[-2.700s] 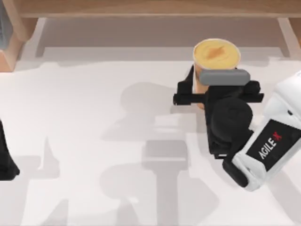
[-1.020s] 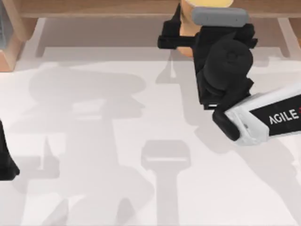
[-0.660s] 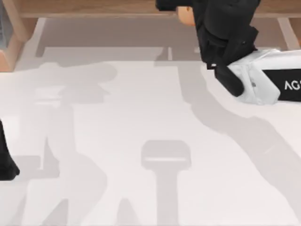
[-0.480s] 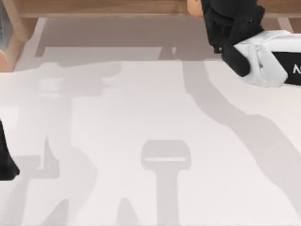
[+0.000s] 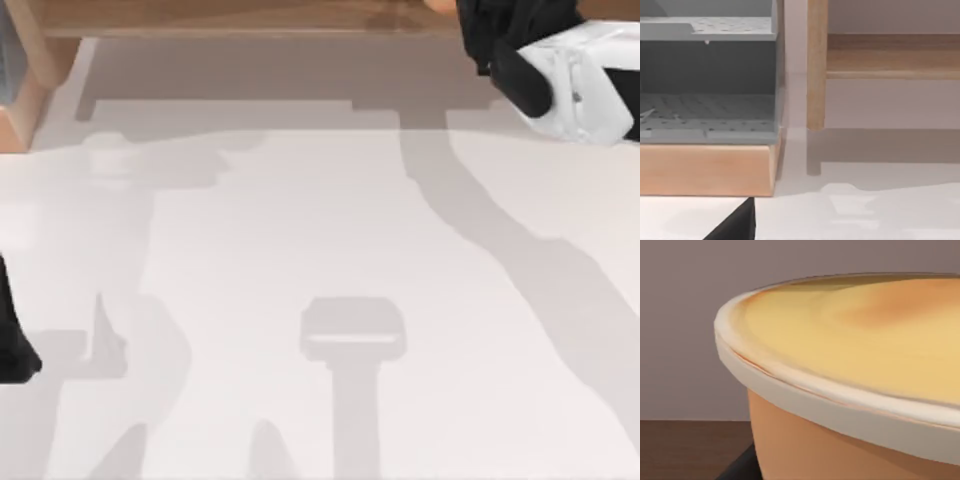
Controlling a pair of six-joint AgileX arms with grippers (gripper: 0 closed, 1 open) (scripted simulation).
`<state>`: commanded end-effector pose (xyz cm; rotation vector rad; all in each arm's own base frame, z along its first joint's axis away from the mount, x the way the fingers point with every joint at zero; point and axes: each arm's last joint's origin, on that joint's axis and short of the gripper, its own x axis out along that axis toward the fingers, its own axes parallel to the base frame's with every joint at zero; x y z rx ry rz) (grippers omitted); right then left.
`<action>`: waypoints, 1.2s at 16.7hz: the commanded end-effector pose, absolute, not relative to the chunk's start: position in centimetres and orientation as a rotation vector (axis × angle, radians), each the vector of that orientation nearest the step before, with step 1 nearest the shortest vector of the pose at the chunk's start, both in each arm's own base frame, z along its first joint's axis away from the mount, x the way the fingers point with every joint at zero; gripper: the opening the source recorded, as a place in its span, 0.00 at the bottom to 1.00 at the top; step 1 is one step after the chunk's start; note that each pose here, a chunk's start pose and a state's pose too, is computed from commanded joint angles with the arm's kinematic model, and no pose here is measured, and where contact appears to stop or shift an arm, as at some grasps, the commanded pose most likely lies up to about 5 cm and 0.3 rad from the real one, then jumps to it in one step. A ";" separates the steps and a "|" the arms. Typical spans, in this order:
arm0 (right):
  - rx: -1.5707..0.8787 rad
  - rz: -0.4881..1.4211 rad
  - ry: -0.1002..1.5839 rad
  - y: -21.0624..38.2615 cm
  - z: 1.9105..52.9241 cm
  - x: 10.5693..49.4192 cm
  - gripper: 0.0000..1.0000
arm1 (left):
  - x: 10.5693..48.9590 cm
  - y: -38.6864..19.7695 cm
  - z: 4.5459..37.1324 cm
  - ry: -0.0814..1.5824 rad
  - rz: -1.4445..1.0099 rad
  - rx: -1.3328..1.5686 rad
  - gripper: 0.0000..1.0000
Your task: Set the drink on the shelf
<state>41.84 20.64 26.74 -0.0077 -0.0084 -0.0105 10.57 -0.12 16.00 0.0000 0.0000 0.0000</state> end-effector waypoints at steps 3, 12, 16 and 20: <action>-0.006 -0.006 -0.007 20.9 26.5 41.8 0.00 | 10.6 -0.1 16.0 0.000 0.000 0.000 1.00; -0.008 -0.010 -0.008 20.6 23.9 45.9 0.00 | 10.6 -0.1 16.0 0.000 0.000 0.000 1.00; -0.008 -0.010 -0.008 20.6 23.9 45.9 0.08 | 10.6 -0.1 16.0 0.000 0.000 0.000 1.00; -0.008 -0.010 -0.008 20.6 23.9 45.9 0.38 | 10.6 -0.1 16.0 0.000 0.000 0.000 1.00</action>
